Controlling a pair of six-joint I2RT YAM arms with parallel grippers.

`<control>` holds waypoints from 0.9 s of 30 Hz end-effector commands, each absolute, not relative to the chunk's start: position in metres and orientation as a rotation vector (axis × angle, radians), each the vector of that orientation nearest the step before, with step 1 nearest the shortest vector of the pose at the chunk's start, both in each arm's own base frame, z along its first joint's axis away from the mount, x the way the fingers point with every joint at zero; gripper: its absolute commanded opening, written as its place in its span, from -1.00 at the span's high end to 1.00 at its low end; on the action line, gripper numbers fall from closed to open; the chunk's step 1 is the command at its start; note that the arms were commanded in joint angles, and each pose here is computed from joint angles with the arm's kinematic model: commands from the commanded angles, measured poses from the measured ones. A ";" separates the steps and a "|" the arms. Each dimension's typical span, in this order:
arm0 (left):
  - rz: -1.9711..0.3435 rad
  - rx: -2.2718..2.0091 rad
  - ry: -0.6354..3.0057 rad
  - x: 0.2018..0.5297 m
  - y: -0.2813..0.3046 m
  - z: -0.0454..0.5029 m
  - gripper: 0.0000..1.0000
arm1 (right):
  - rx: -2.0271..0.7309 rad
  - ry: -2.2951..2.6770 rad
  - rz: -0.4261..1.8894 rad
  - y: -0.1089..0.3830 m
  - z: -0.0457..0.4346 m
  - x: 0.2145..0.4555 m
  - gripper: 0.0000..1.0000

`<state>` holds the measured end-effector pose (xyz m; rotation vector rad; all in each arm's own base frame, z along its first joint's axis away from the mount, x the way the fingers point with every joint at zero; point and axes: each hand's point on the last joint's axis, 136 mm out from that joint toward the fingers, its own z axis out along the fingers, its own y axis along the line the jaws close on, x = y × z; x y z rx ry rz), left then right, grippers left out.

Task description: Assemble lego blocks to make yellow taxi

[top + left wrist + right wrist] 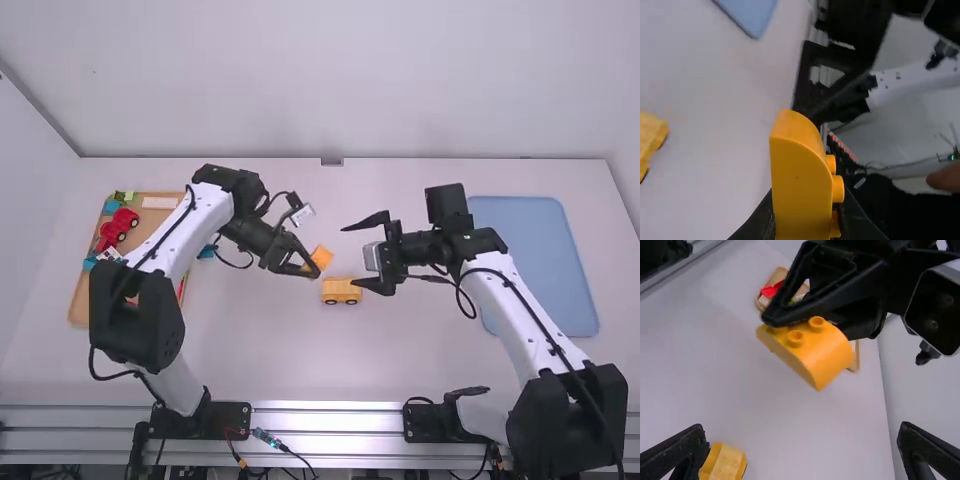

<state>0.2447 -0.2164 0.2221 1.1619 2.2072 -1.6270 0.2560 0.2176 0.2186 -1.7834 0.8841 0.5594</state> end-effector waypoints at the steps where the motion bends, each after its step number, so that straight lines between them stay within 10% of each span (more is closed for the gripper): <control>1: -1.558 1.375 2.033 0.237 -0.222 0.223 0.97 | -1.773 0.819 0.578 0.220 0.227 0.248 -1.00; 15: -1.618 1.445 2.078 0.209 -0.228 0.193 0.97 | -1.903 0.647 0.700 0.218 0.211 0.185 -0.91; 27: -1.748 1.477 1.939 0.183 -0.228 0.202 0.97 | -1.961 0.674 0.700 0.235 0.201 0.188 -0.75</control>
